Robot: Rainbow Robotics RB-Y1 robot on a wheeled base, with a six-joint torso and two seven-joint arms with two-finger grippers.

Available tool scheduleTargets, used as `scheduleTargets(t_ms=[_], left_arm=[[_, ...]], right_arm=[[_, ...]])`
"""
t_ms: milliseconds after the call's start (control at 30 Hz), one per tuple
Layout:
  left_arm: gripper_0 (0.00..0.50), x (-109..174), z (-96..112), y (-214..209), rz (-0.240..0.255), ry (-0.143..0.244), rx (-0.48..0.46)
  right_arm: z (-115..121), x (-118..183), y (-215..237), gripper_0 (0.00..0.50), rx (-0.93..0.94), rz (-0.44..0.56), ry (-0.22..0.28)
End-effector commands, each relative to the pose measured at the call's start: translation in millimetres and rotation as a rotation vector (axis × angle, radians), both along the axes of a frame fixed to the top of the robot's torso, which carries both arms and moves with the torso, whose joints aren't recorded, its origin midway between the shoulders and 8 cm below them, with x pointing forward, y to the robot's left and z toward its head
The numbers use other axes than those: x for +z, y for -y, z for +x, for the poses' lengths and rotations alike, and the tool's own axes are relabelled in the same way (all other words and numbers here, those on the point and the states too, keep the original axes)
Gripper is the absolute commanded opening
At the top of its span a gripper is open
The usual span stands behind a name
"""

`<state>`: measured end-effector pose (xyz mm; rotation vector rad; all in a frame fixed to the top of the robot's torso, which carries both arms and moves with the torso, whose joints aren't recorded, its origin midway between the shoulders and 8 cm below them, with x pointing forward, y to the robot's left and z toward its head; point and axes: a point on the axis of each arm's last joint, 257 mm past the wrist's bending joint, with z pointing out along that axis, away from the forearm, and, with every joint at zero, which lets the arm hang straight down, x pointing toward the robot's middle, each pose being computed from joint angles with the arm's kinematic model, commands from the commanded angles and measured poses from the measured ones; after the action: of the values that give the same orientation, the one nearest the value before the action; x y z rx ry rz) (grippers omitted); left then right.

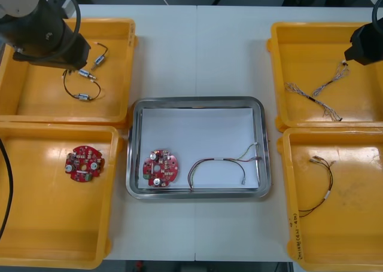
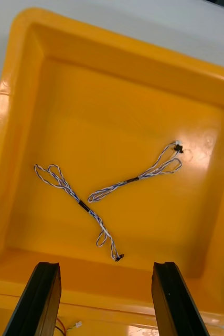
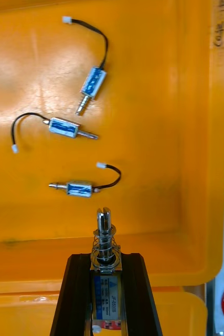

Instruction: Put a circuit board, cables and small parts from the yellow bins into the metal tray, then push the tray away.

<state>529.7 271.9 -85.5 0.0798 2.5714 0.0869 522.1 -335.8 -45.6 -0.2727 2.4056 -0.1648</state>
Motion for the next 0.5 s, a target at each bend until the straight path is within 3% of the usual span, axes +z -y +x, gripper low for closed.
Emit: scheduleTargets(t_ms=[33, 300, 500], left_arm=[[0.002, 1, -3, 33, -0.067, 0.026, 0.031], [0.001, -11, -11, 84, -0.079, 0.016, -0.042], [0.000, -29, -23, 122, -0.078, -0.017, -0.098]], right_arm=[[8, 21, 22, 0.500, -0.128, 0.076, 0.020], [19, 11, 36, 0.500, -0.293, 0.200, -0.046], [27, 4, 37, 0.500, -0.422, 0.320, -0.108]])
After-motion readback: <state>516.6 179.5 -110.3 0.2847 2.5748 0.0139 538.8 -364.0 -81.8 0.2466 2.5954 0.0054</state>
